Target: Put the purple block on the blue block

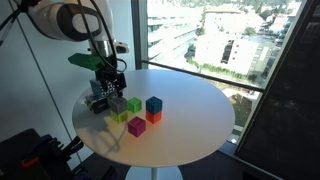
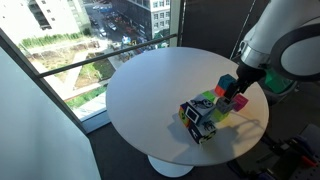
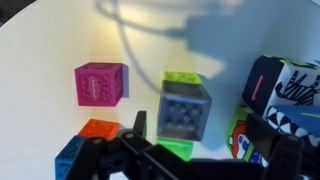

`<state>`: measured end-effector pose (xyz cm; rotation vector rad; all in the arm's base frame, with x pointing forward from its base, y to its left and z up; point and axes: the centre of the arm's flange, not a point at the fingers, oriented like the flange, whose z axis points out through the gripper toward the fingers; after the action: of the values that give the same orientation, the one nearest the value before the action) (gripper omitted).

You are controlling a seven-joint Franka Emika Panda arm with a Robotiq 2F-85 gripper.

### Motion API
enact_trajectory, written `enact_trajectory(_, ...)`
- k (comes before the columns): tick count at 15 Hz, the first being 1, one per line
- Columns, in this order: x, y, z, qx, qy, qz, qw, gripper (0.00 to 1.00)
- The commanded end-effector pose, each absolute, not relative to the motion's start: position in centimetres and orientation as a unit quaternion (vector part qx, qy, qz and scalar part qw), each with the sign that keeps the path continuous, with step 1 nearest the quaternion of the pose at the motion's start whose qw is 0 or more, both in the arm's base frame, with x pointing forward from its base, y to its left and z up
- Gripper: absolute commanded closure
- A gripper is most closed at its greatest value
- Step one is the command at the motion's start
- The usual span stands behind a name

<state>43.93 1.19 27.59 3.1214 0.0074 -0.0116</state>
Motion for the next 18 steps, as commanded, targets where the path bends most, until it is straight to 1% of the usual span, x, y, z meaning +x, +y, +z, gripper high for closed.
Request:
enact_trajectory(1, 45.6, 2.1, 26.8, 1.000, -0.004, -0.001, 0.021, 0.00)
enact_trajectory(11, 47.6, 1.8, 24.6, 0.999, -0.030, -0.014, 0.041, 0.00)
enact_trajectory(18, 47.9, 1.4, 23.0, 0.998, -0.042, -0.030, 0.042, 0.00)
